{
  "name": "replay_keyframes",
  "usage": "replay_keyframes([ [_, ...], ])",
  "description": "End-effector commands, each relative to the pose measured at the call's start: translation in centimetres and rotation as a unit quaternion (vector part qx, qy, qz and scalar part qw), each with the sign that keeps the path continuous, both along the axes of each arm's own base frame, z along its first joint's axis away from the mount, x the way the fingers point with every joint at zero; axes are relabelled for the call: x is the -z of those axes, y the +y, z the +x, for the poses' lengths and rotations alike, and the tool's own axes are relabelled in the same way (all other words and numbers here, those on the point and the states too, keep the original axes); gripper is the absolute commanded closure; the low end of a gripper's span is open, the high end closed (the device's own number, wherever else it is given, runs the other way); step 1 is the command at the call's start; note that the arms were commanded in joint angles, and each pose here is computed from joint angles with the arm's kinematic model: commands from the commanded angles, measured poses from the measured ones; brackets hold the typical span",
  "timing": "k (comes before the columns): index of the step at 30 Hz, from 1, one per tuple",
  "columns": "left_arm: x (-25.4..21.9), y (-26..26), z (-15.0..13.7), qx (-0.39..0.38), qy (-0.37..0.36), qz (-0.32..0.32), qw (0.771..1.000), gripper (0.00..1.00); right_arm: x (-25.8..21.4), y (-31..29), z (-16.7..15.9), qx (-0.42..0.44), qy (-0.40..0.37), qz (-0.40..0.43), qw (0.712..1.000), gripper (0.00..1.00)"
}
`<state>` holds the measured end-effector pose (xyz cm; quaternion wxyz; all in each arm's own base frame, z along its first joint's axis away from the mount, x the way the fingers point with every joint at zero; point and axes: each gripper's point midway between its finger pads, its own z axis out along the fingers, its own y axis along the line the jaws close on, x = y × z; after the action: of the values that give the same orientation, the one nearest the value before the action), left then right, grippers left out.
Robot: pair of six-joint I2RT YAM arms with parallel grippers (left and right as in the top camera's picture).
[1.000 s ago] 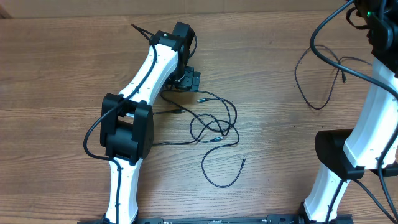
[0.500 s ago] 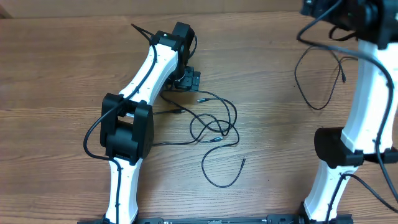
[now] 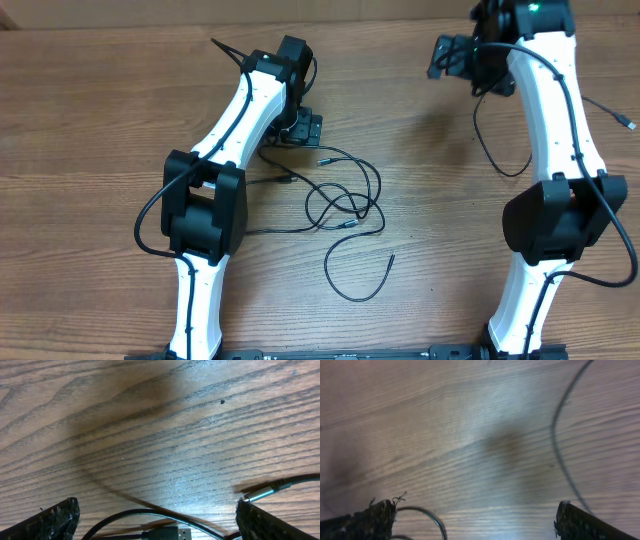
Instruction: Untangle cables
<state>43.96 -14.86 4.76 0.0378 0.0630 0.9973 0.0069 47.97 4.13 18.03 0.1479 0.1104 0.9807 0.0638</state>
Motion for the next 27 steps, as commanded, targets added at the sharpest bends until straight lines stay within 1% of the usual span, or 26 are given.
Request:
replay_keyframes([
  [1, -0.1, 0.0, 0.2, -0.009, -0.002, -0.006, 1.0, 0.0, 3.3, 1.3, -0.7, -0.028, 0.027, 0.035, 0.999, 0.0],
  [8, -0.1, 0.0, 0.2, -0.009, -0.001, -0.005, 1.0, 0.0, 8.3, 1.3, -1.5, -0.027, 0.055, 0.034, 0.998, 0.0],
  [21, -0.1, 0.0, 0.2, -0.009, -0.001, -0.005, 1.0, 0.0, 13.0, 0.9, -2.4, -0.027, 0.066, 0.025, 0.997, 0.0],
  [27, -0.1, 0.0, 0.2, -0.009, -0.002, -0.006, 1.0, 0.0, 14.7, -1.0, -2.4, -0.013, 0.062, -0.03, 0.998, 0.0],
])
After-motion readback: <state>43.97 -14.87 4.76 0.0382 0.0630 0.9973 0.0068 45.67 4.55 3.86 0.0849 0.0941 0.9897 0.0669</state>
